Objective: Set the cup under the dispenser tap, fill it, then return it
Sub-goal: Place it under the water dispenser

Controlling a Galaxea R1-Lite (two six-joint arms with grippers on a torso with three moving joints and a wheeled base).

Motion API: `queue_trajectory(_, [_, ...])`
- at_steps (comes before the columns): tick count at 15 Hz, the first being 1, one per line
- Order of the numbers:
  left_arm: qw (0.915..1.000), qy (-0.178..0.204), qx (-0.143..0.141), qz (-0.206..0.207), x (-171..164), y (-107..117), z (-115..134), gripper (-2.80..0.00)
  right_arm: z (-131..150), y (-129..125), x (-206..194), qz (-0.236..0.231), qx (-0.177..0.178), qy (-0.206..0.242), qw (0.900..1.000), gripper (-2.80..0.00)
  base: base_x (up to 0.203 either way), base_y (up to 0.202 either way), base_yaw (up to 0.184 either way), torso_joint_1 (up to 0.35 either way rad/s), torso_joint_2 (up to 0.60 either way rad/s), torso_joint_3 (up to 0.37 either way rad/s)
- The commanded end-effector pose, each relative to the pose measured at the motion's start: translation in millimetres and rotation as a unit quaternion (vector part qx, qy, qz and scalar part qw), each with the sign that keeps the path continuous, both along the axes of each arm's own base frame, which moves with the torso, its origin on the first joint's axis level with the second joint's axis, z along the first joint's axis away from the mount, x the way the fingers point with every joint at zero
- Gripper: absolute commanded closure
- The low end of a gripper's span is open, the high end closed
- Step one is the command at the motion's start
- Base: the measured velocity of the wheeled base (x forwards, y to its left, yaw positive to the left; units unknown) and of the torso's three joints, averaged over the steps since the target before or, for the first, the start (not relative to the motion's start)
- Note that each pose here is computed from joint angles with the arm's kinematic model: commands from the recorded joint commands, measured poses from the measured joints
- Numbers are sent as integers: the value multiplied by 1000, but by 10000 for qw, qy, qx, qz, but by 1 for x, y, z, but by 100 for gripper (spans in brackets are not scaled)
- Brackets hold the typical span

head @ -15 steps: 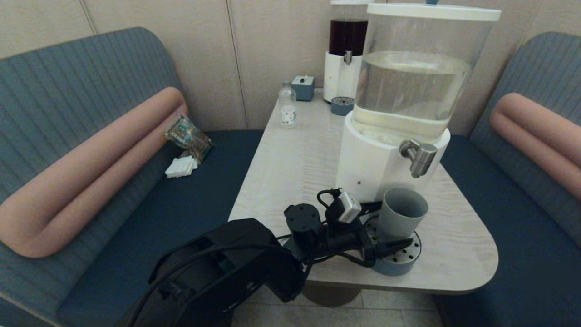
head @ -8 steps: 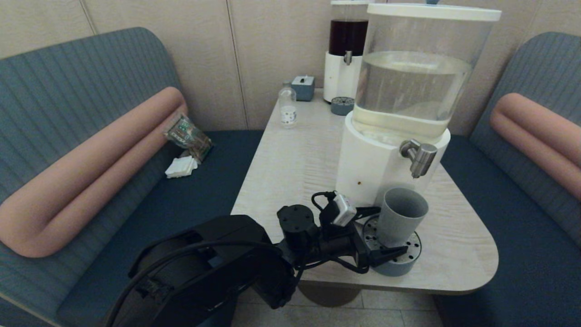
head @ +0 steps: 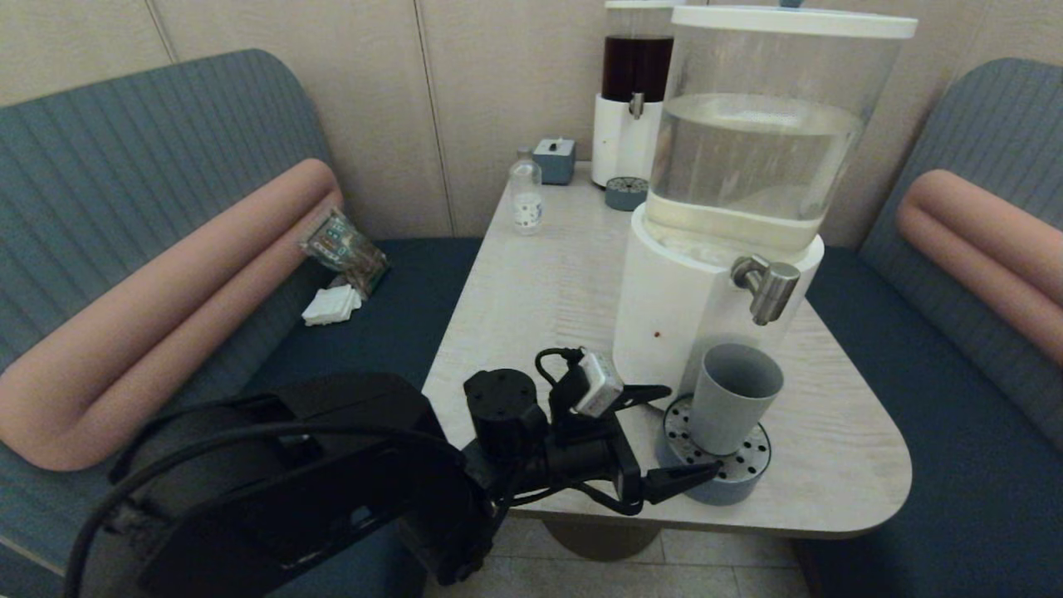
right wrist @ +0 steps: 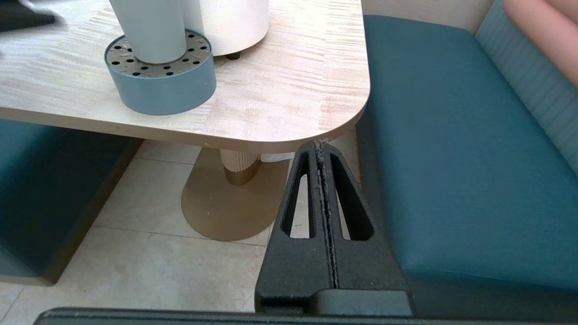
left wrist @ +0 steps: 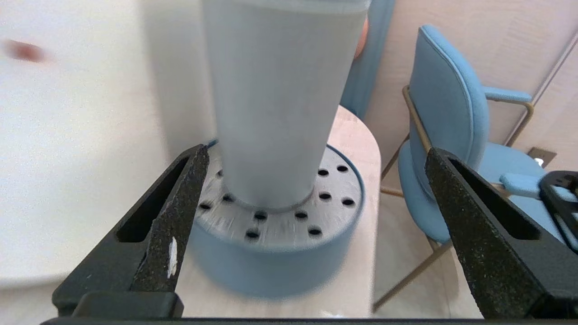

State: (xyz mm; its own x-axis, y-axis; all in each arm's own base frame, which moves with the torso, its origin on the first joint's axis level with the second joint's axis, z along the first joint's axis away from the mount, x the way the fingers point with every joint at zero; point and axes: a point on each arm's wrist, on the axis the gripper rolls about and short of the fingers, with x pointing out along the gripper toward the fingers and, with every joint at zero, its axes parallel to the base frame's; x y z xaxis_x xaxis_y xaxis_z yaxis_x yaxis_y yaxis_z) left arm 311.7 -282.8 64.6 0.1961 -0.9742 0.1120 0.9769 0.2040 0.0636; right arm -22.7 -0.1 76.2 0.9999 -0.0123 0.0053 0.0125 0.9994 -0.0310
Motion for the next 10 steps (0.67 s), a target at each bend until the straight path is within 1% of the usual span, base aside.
queue_trajectory(1, [9997,-192,-155,64,-13,19,35,-280,0,0,0,0,-1,-4,10000,0,0,0,0,0,0,0])
queue_trajectory(2, [9995,-238,-188,126,-20,30,47,-280,0,0,0,0,-2,-4,10000,0,0,0,0,0,0,0])
queue_trajectory(3, [9992,-264,-215,215,-28,42,59,-205,0,0,0,0,-6,-4,10000,0,0,0,0,0,0,0])
queue_trajectory(4, [9988,-277,-242,322,-36,54,69,0,0,0,0,0,-1,-4,10000,0,0,0,0,0,0,0])
queue_trajectory(6, [9965,-359,-400,644,-52,77,93,0,0,0,0,3,-3,3,10000,0,0,0,0,0,0,0])
queue_trajectory(7, [9934,-397,-554,923,-61,88,106,0,0,0,0,0,-6,-4,10000,0,0,0,0,0,0,0])
queue_trajectory(9, [9826,-446,-1020,1483,-80,109,137,0,0,0,0,0,-6,-4,10000,0,0,0,0,0,0,0])
queue_trajectory(10, [9742,-483,-1333,1755,-93,122,154,0,0,0,0,0,-6,-4,10000,0,0,0,0,0,0,0])
